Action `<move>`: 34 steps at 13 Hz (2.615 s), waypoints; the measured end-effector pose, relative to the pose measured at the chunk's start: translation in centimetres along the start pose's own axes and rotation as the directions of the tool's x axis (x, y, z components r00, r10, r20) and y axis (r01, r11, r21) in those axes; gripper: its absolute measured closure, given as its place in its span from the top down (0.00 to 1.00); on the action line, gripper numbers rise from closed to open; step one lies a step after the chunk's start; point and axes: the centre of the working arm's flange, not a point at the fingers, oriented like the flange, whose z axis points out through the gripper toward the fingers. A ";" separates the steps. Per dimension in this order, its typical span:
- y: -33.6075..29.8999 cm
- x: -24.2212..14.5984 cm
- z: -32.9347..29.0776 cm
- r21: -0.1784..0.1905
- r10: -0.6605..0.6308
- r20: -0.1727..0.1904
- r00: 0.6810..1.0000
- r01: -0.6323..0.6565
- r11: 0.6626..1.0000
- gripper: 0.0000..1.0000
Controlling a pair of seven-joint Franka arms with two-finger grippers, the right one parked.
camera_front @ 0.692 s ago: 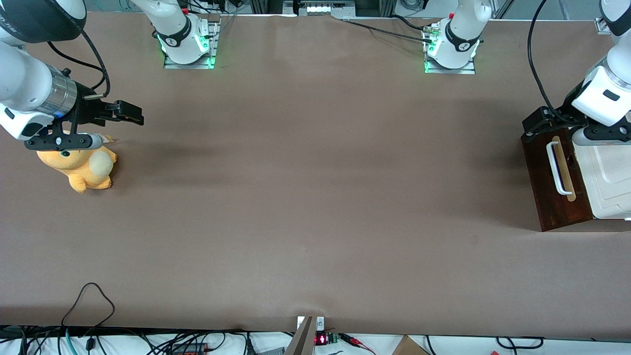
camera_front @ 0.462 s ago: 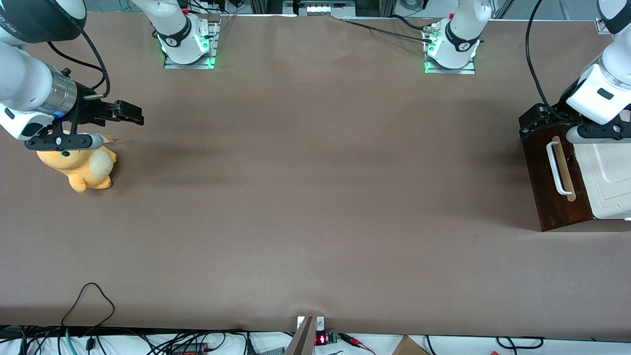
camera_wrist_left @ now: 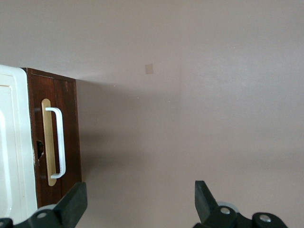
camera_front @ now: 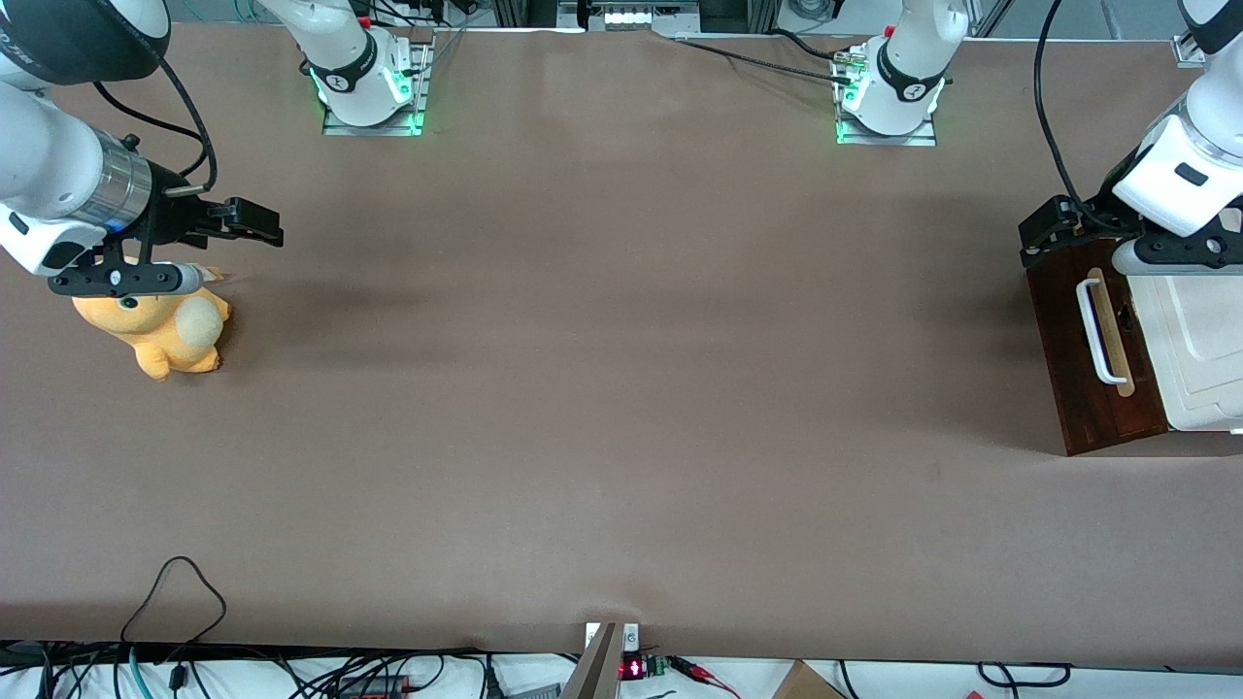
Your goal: Open lower drawer with left arm only
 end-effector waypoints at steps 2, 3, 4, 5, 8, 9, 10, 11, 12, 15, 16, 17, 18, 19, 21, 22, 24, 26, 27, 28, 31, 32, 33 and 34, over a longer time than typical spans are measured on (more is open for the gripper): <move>0.3 -0.4 0.3 0.003 0.007 0.032 0.999 -0.007 1.000 1.00; 0.5 -0.4 0.5 0.011 0.012 0.042 0.999 -0.012 1.000 1.00; 0.9 -0.4 0.9 0.046 0.027 0.051 0.998 -0.029 0.998 1.00; 1.7 -0.4 1.6 0.111 0.034 0.063 0.997 -0.041 0.993 1.00; 5.8 -0.9 6.1 0.317 -0.030 0.093 0.995 -0.001 0.948 1.00; 7.3 -1.3 8.1 0.398 -0.059 0.097 0.994 0.016 0.917 1.00; 8.8 -1.9 10.2 0.473 -0.084 0.092 0.992 0.031 0.881 1.00; 10.2 -2.5 12.2 0.537 -0.103 0.081 0.991 0.043 0.842 1.00; 11.4 -3.1 14.2 0.592 -0.112 0.065 0.992 0.052 0.804 1.00; 12.5 -5.6 21.7 0.753 -0.098 0.021 0.995 0.049 0.656 1.00; 12.0 -6.6 24.7 0.797 -0.074 0.035 0.997 0.017 0.604 1.00; 11.3 -7.8 27.5 0.829 -0.048 0.068 0.997 -0.029 0.559 1.00; 10.5 -9.1 29.9 0.852 -0.022 0.111 0.994 -0.084 0.517 1.00; 9.7 -10.8 32.0 0.868 -0.003 0.157 0.988 -0.137 0.478 1.00; 8.5 -12.9 34.1 0.880 0.010 0.204 0.979 -0.188 0.437 1.00; 8.2 -12.5 33.8 0.883 0.008 0.194 0.981 -0.178 0.435 1.00; 7.7 -10.2 31.9 0.883 -0.018 0.144 0.989 -0.120 0.453 1.00; 7.5 -8.9 30.3 0.882 -0.018 0.117 0.993 -0.095 0.461 1.00; 7.4 -8.5 29.9 0.888 0.003 0.109 0.994 -0.099 0.449 1.00; 7.3 -8.2 29.6 0.897 0.034 0.109 0.993 -0.113 0.427 1.00; 5.2 -7.5 30.4 0.913 0.067 0.141 0.988 -0.155 0.378 0.97; 3.8 -7.2 31.5 0.921 0.077 0.155 0.985 -0.172 0.350 0.95; 2.3 -7.1 32.9 0.924 0.078 0.177 0.981 -0.193 0.330 0.94; 1.1 -7.2 34.3 0.922 0.076 0.201 0.977 -0.215 0.323 0.94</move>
